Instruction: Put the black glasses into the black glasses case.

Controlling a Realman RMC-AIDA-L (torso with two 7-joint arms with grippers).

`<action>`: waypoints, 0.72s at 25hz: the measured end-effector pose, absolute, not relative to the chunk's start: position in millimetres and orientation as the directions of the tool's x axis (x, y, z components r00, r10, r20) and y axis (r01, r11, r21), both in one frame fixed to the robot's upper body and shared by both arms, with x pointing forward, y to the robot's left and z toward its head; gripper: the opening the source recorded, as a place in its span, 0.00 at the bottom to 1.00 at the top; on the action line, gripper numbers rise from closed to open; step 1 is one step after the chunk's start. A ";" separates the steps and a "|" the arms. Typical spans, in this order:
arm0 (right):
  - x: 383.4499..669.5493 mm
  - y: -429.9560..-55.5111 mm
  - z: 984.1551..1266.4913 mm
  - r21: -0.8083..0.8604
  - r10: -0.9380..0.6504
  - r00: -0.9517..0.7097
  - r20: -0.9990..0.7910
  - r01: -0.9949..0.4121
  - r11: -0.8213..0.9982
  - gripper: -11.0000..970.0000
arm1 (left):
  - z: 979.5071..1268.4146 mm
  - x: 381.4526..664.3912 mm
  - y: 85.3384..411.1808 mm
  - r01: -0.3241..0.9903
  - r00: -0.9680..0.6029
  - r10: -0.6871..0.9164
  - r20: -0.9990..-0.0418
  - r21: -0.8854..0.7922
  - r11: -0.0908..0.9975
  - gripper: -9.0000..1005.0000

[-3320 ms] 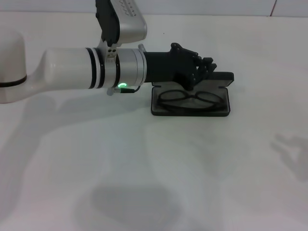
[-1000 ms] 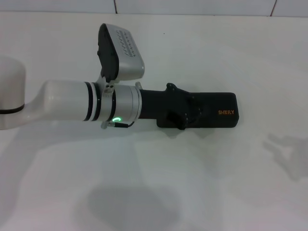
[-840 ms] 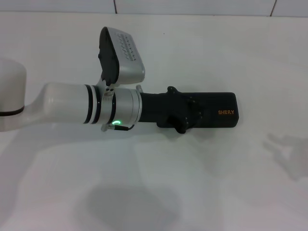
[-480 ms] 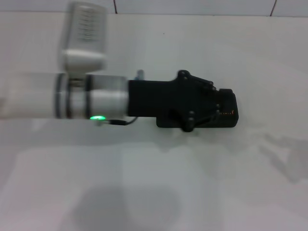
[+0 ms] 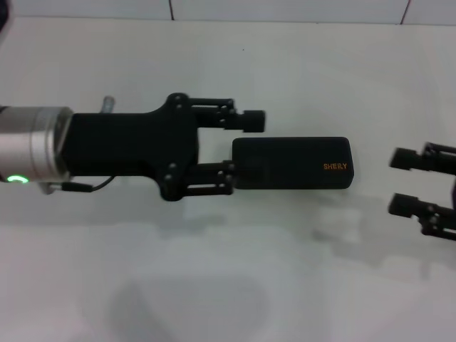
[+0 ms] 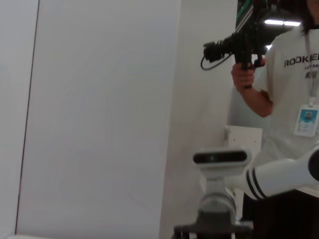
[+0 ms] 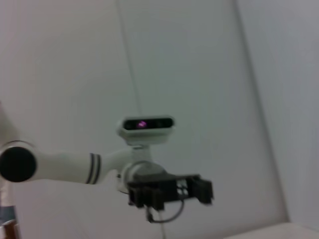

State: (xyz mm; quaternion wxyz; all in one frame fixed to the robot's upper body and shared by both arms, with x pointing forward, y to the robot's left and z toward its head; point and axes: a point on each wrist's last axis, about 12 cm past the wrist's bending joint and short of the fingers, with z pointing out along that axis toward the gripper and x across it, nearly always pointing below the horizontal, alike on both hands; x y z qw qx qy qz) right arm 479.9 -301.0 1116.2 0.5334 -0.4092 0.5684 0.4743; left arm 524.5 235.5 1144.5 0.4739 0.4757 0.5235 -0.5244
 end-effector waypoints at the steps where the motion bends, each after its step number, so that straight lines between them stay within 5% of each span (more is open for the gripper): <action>1: 489.9 -291.8 1122.8 0.085 0.038 -0.079 -0.996 -0.981 0.176 0.57 | 1142.4 523.7 239.7 0.994 -0.112 0.007 -0.994 -0.112 0.000 0.46; 4: 496.8 -284.9 1127.4 0.080 0.036 -0.075 -0.996 -0.986 0.147 0.61 | 1137.7 520.3 246.1 0.991 -0.134 0.009 -0.991 -0.134 0.007 0.58; 18: 510.7 -261.7 1135.6 0.148 0.013 -0.147 -0.989 -0.987 0.063 0.67 | 1129.4 510.4 252.3 0.987 -0.162 -0.002 -0.987 -0.162 0.012 0.58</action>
